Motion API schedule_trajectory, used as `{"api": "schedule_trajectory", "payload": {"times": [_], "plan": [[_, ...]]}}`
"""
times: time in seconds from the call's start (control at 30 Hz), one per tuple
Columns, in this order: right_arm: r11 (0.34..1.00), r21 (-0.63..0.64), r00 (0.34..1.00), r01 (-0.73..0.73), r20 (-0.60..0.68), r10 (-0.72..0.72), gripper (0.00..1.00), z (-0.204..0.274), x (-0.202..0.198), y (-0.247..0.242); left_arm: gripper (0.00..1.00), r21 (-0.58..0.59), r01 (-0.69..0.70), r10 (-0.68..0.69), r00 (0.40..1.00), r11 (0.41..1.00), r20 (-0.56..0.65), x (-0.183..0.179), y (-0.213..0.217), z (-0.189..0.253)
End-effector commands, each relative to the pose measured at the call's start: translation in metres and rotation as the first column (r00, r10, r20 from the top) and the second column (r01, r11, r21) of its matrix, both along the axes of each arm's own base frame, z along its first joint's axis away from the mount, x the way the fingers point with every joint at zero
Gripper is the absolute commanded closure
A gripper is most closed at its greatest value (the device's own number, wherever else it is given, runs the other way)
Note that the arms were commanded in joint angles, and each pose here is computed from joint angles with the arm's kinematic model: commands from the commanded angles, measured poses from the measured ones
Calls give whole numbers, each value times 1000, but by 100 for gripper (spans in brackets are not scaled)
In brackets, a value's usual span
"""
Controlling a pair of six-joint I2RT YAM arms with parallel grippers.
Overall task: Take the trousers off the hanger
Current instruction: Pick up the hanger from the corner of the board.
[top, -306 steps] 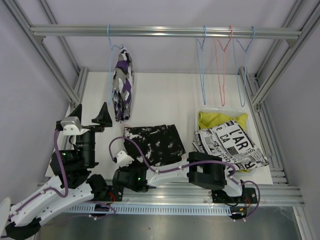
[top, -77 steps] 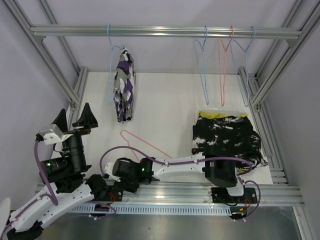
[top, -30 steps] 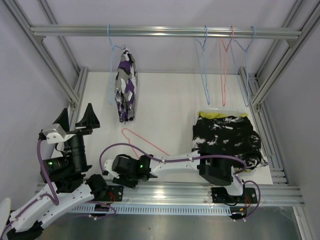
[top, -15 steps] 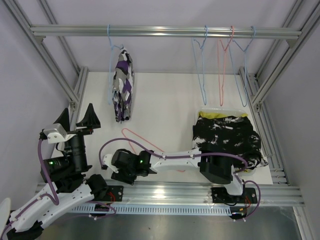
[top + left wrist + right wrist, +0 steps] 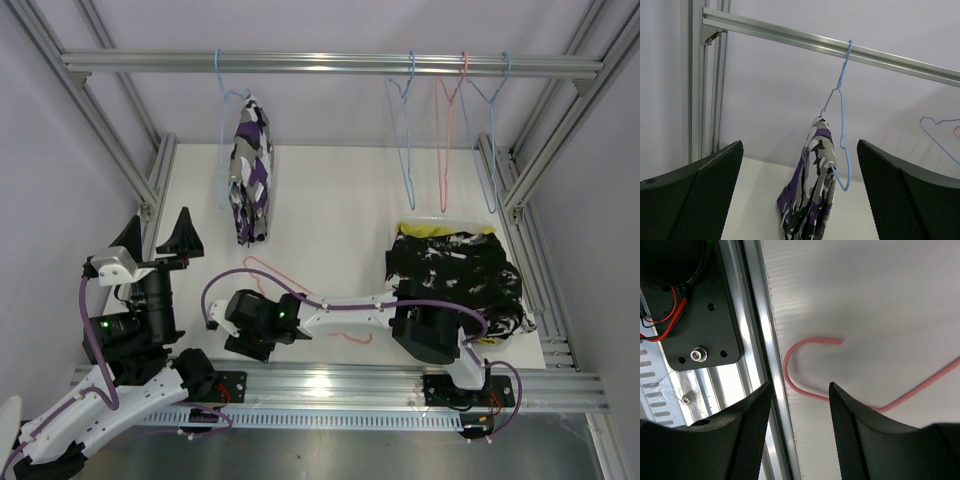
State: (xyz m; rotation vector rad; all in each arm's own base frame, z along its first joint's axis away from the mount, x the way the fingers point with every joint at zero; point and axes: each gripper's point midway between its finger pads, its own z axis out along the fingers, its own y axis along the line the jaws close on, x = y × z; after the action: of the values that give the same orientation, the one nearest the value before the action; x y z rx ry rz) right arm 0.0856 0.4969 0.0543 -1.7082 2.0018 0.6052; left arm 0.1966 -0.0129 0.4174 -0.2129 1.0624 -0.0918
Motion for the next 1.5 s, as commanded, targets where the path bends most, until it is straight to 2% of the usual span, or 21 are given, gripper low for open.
{"api": "schedule_trajectory", "payload": {"times": [0.0, 0.43, 0.7, 1.17, 1.27, 1.4, 1.47], "plan": [[1000, 3, 999, -27, -17, 27, 46, -8, -4, 8, 0, -20, 12, -11, 1000, 1000, 20, -1, -1, 7], [999, -42, 999, -15, -36, 14, 46, -38, -7, 6, 1, -21, 22, -21, 999, 1000, 25, -1, -2, 9], [997, -82, 1000, 6, -16, -7, 54, -51, -5, -1, 1, -18, 26, -26, 999, 999, 19, -1, -3, 8], [981, -183, 990, 61, 139, -36, 58, -73, -13, -24, 1, -13, 31, -30, 999, 999, 14, 0, -5, 7], [976, -208, 987, 70, 154, -39, 63, -76, -11, -28, 1, -15, 33, -33, 999, 999, 16, 0, -5, 9], [969, -235, 986, 74, 161, -36, 76, -80, -8, -33, 1, -13, 33, -33, 999, 999, 14, 0, -5, 8], [968, -238, 986, 79, 163, -41, 79, -80, -6, -34, 1, -16, 34, -34, 999, 999, 16, 0, -5, 9]]}}
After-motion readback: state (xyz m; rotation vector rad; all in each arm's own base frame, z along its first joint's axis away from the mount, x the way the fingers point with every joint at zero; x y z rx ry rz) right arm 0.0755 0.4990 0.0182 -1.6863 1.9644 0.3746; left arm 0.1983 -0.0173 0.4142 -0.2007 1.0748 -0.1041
